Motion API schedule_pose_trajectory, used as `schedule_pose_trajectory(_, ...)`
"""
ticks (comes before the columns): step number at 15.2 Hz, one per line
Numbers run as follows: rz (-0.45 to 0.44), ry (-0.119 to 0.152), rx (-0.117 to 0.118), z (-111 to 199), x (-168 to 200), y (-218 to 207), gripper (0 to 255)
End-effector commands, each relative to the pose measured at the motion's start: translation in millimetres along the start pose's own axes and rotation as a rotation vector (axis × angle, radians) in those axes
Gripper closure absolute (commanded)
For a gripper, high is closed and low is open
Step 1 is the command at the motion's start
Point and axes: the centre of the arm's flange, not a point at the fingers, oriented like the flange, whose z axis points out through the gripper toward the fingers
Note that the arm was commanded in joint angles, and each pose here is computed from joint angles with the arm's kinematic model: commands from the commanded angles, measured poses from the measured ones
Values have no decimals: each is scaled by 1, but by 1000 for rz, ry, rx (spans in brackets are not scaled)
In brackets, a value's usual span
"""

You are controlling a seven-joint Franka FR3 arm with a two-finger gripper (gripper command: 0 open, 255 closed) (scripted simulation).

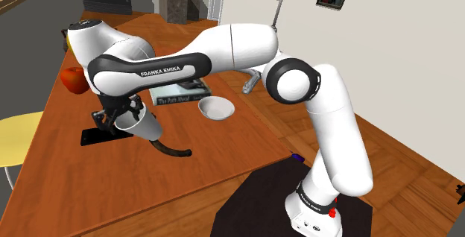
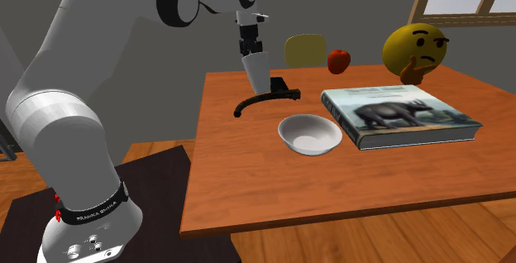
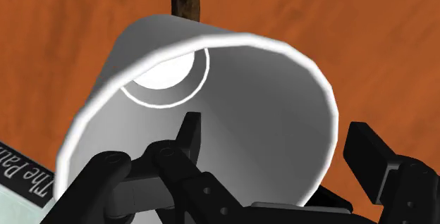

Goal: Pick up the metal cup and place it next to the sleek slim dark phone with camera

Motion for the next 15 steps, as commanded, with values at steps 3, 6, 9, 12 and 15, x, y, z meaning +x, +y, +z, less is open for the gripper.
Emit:
schedule_pose_trajectory(3,0,-1,0,0,-1,0,0)
schedule_pose_trajectory(6,0,-1,0,-40,-1,0,0)
schedule_pose_trajectory(9,0,-1,0,-50,-1,0,0)
schedule_pose_trajectory(12,0,-1,0,-50,-1,0,0)
schedule_pose_trajectory(15,0,-1,0,-50,-1,0,0)
